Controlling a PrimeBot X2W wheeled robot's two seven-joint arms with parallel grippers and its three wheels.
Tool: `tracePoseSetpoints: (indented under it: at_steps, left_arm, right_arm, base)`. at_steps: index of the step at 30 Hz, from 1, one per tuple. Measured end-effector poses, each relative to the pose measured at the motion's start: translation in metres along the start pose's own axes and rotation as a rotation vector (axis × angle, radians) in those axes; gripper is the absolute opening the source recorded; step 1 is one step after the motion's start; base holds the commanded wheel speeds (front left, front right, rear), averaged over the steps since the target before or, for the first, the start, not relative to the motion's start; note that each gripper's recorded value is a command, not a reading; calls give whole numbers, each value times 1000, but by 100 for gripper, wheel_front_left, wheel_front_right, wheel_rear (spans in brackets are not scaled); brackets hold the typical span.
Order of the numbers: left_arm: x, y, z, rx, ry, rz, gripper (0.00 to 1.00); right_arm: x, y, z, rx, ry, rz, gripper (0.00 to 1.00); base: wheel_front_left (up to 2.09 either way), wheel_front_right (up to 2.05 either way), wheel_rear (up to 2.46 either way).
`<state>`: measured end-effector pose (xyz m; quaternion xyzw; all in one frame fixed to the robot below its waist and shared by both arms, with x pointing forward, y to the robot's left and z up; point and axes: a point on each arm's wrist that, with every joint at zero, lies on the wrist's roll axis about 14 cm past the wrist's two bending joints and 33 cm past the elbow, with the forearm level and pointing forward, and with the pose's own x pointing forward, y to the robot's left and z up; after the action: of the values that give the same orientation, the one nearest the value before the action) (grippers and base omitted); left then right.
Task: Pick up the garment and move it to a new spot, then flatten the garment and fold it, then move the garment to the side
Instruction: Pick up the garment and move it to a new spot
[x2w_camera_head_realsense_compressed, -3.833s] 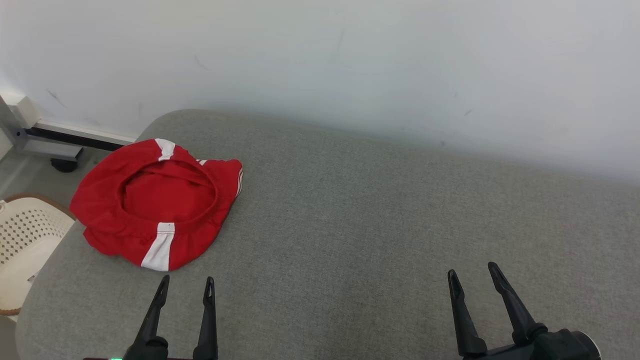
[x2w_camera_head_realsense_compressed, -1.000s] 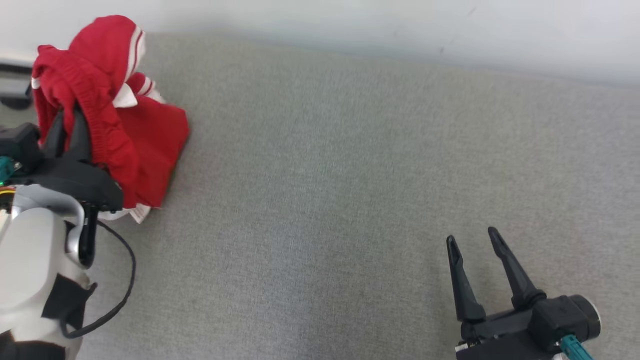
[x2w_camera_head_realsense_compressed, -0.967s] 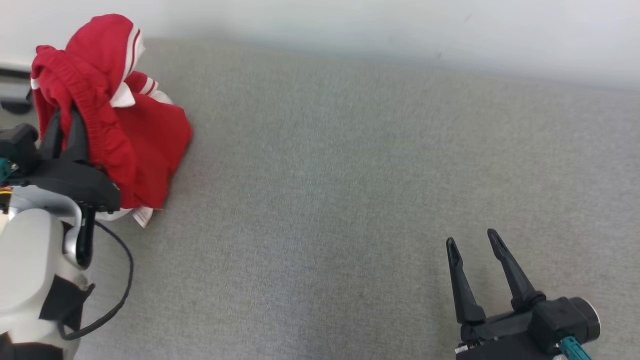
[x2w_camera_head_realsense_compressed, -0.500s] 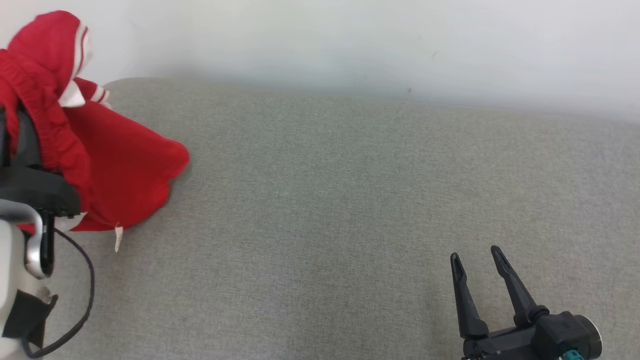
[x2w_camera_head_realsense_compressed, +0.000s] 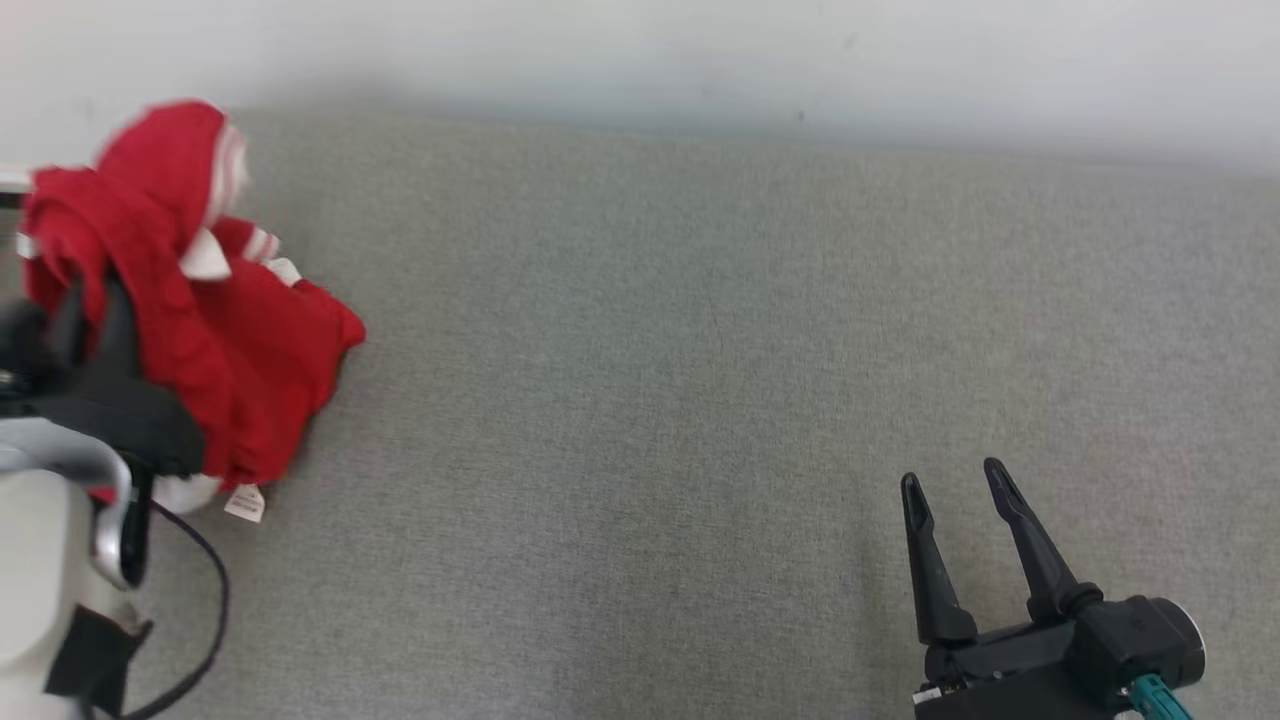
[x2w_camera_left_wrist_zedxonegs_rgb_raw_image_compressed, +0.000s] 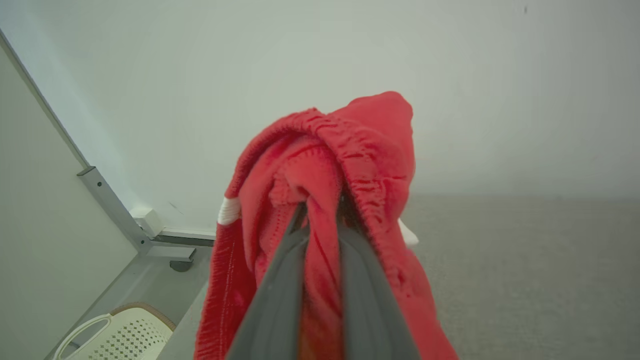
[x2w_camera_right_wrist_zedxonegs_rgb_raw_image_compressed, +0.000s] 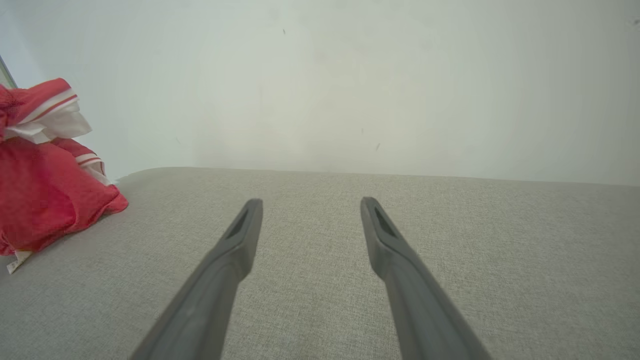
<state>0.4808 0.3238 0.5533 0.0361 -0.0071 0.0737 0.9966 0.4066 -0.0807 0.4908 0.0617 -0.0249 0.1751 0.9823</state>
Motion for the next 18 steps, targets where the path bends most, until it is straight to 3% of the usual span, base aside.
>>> tracePoseSetpoints:
  at_steps: [9,10,11,12,18]
  left_arm:
    - [4,-42,-74,-6,181,-74,0]
    - [4,-45,-80,-2,194,-80,5]
    - [4,-48,-84,2,204,-86,31]
    - [4,-52,-87,5,207,-90,100]
    - [14,-68,-78,39,153,-117,100]
  right_arm:
    - [2,-11,-14,5,35,-27,100]
    - [3,-13,-15,3,36,-32,100]
    - [2,-14,-16,0,39,-35,100]
    - [2,-16,-16,0,41,-40,100]
    - [-1,-22,-19,14,47,-62,100]
  base:
    - [0,0,0]
    - [0,0,0]
    - [0,0,0]
    - [0,0,0]
    - [0,0,0]
